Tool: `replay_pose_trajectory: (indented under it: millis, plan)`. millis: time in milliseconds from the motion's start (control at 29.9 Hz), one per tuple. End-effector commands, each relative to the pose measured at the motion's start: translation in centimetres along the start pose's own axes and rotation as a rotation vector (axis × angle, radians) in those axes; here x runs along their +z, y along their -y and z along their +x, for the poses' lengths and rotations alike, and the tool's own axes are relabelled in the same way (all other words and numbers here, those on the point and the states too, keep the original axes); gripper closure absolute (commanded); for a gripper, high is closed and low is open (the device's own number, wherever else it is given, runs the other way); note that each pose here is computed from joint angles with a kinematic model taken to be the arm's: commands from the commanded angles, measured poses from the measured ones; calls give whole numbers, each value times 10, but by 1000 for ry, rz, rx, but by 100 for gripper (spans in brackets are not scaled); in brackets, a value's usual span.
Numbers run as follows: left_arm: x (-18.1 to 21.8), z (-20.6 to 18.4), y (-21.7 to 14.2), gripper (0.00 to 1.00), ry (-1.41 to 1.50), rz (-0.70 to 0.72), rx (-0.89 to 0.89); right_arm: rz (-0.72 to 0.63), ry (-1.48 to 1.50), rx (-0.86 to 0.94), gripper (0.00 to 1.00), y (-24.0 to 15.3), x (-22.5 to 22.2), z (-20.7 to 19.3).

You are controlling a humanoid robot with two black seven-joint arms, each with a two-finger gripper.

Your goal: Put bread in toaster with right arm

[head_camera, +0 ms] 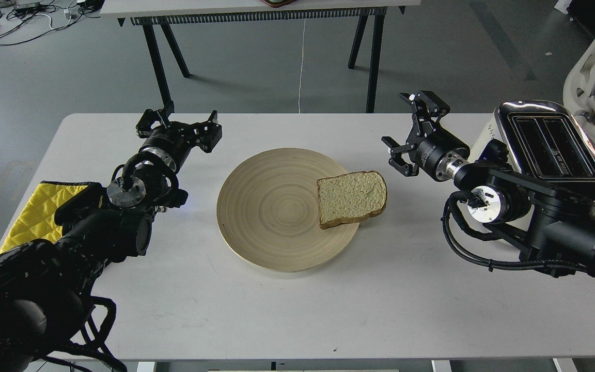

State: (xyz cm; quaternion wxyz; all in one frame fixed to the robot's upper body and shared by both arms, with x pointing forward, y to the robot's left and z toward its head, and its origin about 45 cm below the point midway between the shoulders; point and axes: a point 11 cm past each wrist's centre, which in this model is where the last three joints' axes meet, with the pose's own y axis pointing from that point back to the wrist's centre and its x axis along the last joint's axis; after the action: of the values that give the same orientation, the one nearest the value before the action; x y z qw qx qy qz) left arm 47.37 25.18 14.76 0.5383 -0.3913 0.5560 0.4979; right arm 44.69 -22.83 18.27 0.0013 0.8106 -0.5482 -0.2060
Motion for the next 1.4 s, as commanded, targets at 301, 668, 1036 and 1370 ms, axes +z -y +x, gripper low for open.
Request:
replay_pose_trajectory:
  millis: [301,668,1036,1370]
  plan:
    - [0,0,0,0,0,-2,0,1,-4,6,2,-1,-1,3]
    - [0,0,0,0,0,-3,0,16,-50,-11,2,3,-14,-2]
    - [0,0,0,0,0,-3,0,18,-128,0,2,2,-28,3]
    - [0,0,0,0,0,-3,0,17,-445,107,2,-2,-47,-6]
